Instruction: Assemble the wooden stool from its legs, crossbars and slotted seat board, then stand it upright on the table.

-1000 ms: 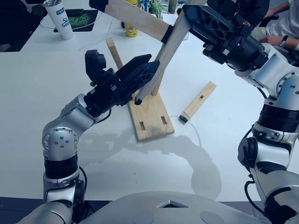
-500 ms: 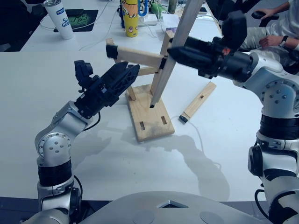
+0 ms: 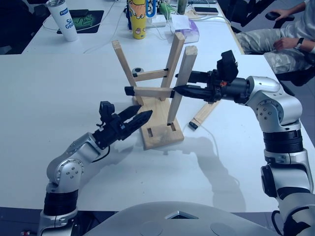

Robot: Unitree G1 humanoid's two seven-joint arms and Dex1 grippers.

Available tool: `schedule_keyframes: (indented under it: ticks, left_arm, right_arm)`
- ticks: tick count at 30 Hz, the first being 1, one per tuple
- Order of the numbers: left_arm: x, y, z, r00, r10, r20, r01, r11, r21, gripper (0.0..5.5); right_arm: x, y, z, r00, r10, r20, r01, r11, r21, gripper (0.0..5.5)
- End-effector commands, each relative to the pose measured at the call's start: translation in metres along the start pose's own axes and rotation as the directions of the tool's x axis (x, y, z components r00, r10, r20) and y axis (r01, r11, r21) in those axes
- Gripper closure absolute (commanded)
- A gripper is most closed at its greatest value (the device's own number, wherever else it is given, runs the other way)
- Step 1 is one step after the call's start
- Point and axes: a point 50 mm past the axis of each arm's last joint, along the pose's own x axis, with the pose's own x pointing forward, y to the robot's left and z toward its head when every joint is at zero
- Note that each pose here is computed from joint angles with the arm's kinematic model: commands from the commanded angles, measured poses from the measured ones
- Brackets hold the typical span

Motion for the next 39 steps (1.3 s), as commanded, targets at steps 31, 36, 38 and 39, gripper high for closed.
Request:
schedule_keyframes:
  ticks: [31,36,38,39]
  left_arm:
    - [0.013,0.022,-0.05,0.846,0.145,-0.514,0.26,0.728,0.634,1.52]
    - [0.012,0.023,-0.052,0.824,0.142,-0.549,0.293,0.723,0.626,1.52]
    - [0.011,0.025,-0.053,0.81,0.142,-0.569,0.311,0.719,0.622,1.52]
    - [0.01,0.025,-0.053,0.802,0.143,-0.58,0.319,0.718,0.618,1.52]
  right_arm:
    - [-0.001,-0.01,-0.007,0.999,-0.048,0.021,0.048,0.999,0.012,3.45]
    - [-0.002,-0.009,-0.007,0.999,-0.042,0.02,0.041,0.999,0.019,3.45]
    - [-0.002,-0.01,-0.007,0.999,-0.044,0.018,0.044,0.999,0.019,3.45]
    - [-0.003,-0.01,-0.008,0.999,-0.045,0.016,0.045,0.999,0.018,3.45]
